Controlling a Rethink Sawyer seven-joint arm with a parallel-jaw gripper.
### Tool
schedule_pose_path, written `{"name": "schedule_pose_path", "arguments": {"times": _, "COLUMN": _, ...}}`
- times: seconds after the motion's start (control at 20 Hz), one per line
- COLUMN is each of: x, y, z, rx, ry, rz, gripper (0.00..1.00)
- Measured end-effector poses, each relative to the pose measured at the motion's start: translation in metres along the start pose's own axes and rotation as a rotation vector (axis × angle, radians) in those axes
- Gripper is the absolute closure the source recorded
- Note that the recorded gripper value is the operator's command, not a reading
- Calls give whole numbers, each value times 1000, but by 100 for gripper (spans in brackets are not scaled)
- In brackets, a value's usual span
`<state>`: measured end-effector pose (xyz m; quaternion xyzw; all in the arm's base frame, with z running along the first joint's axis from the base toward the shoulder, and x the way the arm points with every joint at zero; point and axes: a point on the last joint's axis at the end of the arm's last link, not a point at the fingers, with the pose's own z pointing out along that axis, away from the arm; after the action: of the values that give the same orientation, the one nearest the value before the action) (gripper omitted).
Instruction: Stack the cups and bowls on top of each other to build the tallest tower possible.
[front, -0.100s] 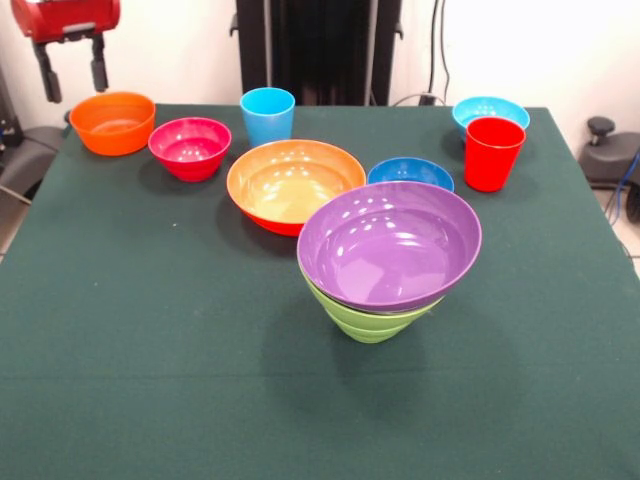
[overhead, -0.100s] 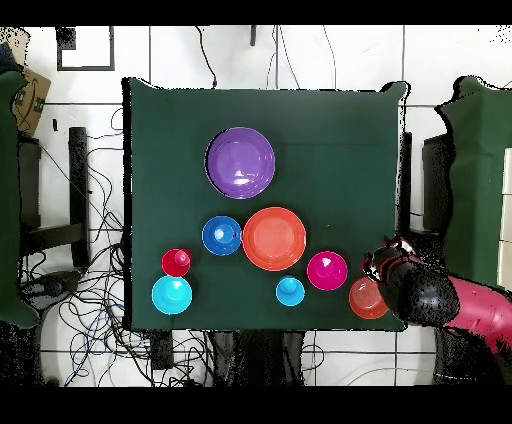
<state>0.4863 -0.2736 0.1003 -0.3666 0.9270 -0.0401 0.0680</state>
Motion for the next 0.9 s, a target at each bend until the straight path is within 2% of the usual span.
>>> {"name": "schedule_pose_path", "arguments": {"times": 0.4, "x": -5, "y": 15, "z": 4, "rx": 50, "ry": -44, "rz": 2, "gripper": 0}}
{"name": "schedule_pose_path", "arguments": {"times": 0.9, "x": -9, "y": 26, "z": 8, "rx": 64, "ry": -59, "rz": 57, "gripper": 0}}
